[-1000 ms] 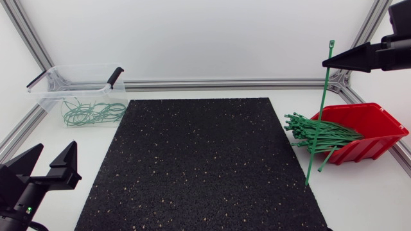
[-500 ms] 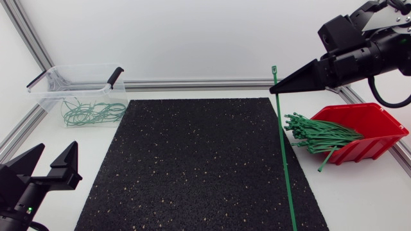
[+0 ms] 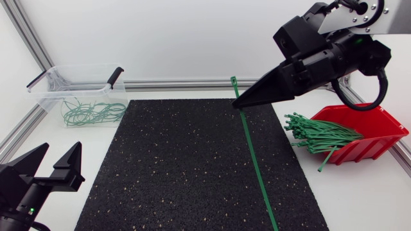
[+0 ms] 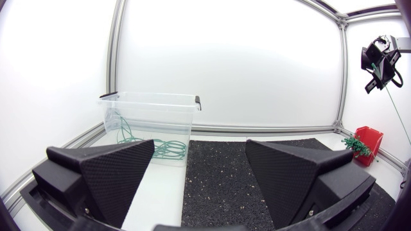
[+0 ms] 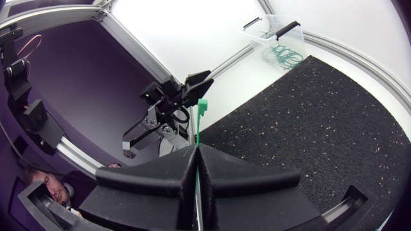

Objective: Take a green cable tie from the red box, thread the tail through the head to close it, then place it in the transparent bin on the left.

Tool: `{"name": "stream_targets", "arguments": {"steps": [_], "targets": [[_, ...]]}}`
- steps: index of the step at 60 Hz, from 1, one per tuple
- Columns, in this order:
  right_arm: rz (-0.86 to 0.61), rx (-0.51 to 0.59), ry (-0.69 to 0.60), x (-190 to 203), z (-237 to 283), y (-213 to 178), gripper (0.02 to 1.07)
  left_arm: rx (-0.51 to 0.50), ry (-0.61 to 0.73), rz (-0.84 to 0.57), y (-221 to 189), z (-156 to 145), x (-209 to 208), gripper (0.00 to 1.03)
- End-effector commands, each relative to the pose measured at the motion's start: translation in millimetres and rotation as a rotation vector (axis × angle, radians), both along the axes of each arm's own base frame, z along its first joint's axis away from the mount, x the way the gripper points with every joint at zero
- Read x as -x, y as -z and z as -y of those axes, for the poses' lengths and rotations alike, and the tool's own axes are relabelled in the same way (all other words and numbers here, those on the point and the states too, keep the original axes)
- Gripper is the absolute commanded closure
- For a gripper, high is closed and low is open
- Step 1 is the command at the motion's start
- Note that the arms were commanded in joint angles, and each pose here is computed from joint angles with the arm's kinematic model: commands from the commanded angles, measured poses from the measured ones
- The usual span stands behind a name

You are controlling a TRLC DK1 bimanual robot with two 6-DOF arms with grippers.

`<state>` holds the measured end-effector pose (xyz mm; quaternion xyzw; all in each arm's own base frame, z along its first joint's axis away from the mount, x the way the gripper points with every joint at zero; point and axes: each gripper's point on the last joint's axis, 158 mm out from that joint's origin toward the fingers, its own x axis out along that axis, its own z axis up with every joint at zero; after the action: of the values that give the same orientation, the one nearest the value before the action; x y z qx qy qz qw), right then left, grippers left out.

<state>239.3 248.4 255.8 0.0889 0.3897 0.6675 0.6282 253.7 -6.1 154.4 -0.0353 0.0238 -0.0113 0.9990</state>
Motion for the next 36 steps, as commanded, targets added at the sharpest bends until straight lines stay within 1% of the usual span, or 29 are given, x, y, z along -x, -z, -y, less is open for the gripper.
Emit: {"name": "stream_targets", "arguments": {"steps": [1,8,16,25,31,36], "targets": [[-0.010,-0.023,-0.009,5.2,-6.4,-16.1,1.02,-0.006,0.007,-0.027,7.5,1.8,0.9,0.04],[-0.040,-0.050,-0.030,17.1,-14.8,-29.7,1.02,-0.006,0.010,-0.013,-0.5,2.6,1.6,0.04],[-0.014,-0.079,-0.067,41.2,-19.1,-48.0,1.02,0.003,0.042,0.014,-14.2,10.5,3.4,0.04],[0.030,-0.111,-0.091,64.9,-17.9,-69.5,1.02,0.025,0.057,0.050,-40.2,14.2,4.9,0.04],[0.055,-0.132,-0.117,82.7,-19.4,-85.3,1.02,0.044,0.055,0.009,-47.6,14.7,-0.6,0.04],[0.073,-0.144,-0.150,100.9,-21.4,-95.9,1.02,0.049,0.057,-0.025,-45.4,15.7,-3.8,0.04]]}}
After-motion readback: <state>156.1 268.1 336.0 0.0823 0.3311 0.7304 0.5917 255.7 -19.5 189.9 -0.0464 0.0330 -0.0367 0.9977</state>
